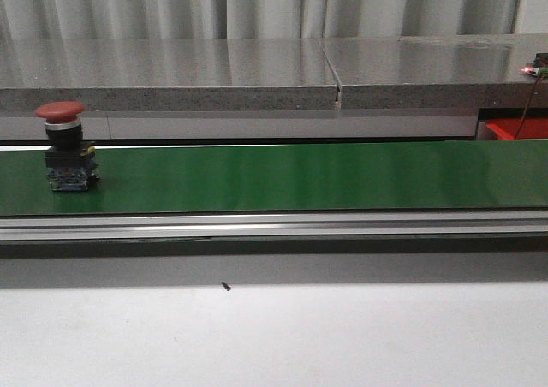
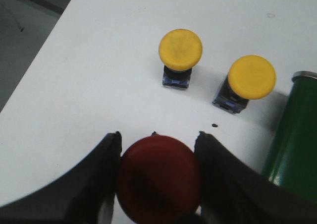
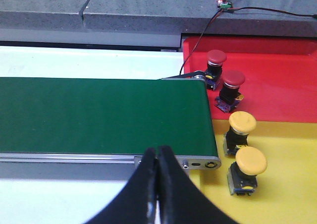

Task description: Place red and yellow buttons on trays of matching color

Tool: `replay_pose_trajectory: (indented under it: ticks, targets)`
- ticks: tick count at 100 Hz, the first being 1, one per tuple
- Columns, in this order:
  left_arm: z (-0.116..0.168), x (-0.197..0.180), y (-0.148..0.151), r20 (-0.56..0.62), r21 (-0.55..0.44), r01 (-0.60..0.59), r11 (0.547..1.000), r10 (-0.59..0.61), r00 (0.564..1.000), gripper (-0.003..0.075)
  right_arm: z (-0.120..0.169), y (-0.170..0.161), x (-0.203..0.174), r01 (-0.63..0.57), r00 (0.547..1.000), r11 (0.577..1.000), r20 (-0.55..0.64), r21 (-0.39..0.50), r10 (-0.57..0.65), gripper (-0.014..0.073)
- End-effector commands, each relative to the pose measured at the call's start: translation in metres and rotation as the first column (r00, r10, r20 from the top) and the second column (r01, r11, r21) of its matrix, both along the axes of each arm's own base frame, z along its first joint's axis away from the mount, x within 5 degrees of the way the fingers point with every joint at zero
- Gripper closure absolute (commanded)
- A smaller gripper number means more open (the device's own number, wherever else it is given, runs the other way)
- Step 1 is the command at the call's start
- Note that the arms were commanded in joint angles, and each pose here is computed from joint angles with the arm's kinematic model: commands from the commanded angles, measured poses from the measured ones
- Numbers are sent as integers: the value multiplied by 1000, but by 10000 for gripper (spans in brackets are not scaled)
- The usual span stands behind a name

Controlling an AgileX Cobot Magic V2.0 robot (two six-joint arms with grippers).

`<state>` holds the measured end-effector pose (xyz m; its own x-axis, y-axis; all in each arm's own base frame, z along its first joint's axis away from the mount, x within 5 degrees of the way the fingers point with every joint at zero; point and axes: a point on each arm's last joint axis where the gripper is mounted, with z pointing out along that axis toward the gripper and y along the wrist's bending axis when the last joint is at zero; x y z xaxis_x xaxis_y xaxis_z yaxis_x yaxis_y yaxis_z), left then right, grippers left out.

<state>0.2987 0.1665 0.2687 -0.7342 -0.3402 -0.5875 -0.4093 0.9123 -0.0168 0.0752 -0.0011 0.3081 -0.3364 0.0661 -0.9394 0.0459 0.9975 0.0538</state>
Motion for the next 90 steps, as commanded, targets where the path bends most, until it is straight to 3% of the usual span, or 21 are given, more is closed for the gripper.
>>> replay_pose_trajectory:
  ticks: [1, 45, 76, 84, 90]
  targets:
    - [33, -2, -15, 137, 31, 8, 999, -12, 990, 584, 14, 0, 1, 4, 996, 1000, 94, -8, -3, 662]
    - [31, 14, -79, 110, -13, 204, 979, -201, 973, 584, 14, 0, 1, 4, 996, 1000, 94, -8, -3, 662]
    - [14, 12, -86, 89, -28, 213, 977, -210, 974, 580, 14, 0, 1, 4, 996, 1000, 94, -8, -3, 662]
    - [13, 11, -87, 89, -37, 211, 977, -207, 974, 538, 14, 0, 1, 4, 996, 1000, 94, -8, -3, 662]
    - [13, 11, -87, 92, -51, 207, 977, -202, 975, 453, 14, 0, 1, 4, 996, 1000, 94, -8, -3, 662]
